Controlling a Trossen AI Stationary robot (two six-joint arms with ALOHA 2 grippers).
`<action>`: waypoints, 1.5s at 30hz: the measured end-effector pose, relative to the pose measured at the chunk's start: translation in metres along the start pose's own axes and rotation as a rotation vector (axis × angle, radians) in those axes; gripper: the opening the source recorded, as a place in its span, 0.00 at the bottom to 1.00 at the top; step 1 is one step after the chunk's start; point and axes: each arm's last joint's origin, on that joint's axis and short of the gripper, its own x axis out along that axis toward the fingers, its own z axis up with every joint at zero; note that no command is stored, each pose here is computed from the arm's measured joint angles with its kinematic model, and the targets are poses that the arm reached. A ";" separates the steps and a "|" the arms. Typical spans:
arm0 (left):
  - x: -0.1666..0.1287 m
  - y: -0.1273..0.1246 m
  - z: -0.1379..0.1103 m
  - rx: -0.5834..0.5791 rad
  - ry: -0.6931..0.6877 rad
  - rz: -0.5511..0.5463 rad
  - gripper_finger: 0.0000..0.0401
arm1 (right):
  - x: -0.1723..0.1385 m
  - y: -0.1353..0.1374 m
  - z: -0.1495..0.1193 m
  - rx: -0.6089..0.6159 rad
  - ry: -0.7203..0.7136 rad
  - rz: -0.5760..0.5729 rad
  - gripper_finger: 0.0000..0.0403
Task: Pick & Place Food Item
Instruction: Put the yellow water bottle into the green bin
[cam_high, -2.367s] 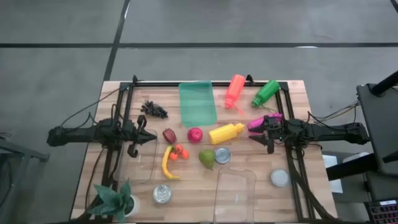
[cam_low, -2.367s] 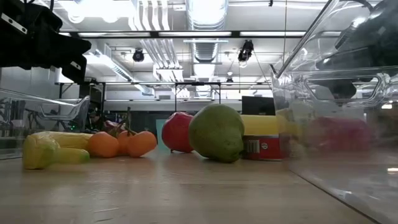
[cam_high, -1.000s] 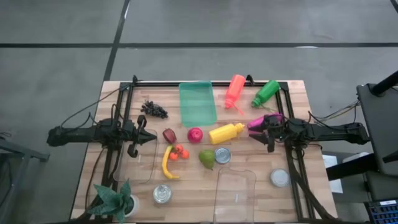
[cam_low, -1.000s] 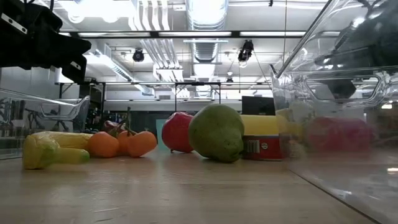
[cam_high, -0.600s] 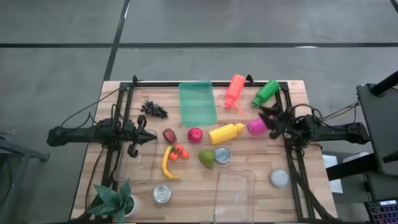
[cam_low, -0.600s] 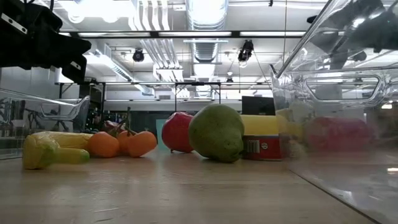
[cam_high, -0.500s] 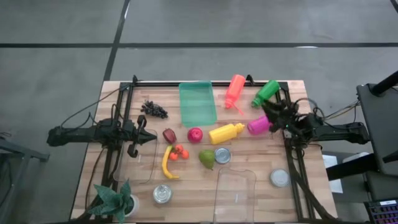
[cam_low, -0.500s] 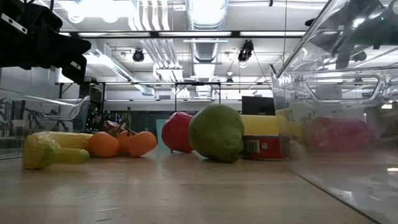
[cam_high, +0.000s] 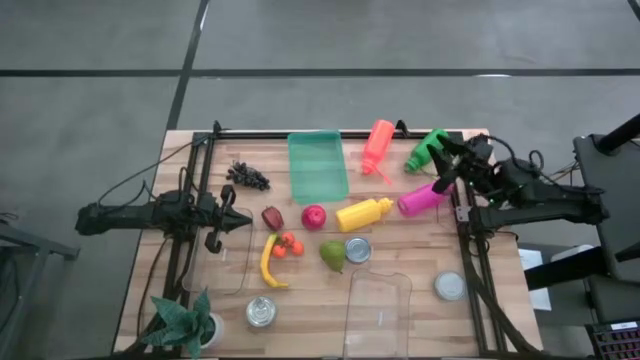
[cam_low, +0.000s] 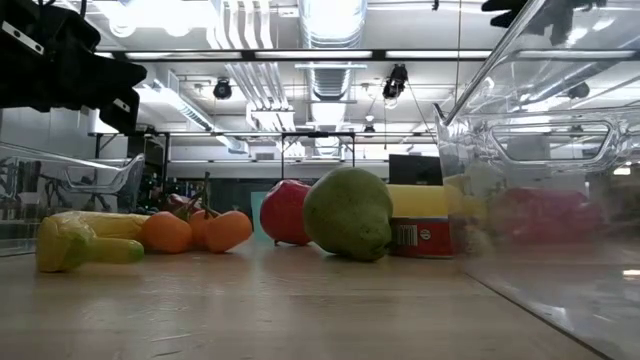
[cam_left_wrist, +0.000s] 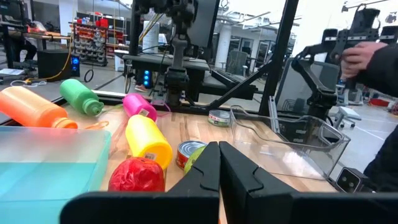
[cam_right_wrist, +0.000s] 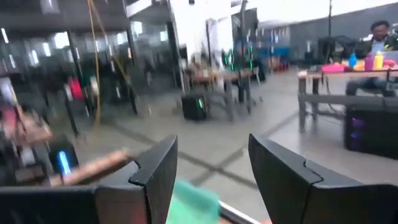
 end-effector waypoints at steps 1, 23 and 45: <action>0.000 0.000 0.000 0.000 0.000 0.000 0.00 | 0.001 0.002 0.005 -0.026 0.040 0.000 0.48; 0.000 0.000 0.000 0.000 0.000 0.000 0.00 | 0.032 0.033 0.009 -0.418 0.713 0.308 0.48; 0.000 0.000 0.000 0.000 0.000 0.000 0.00 | 0.057 0.009 -0.089 -0.486 0.717 0.619 0.48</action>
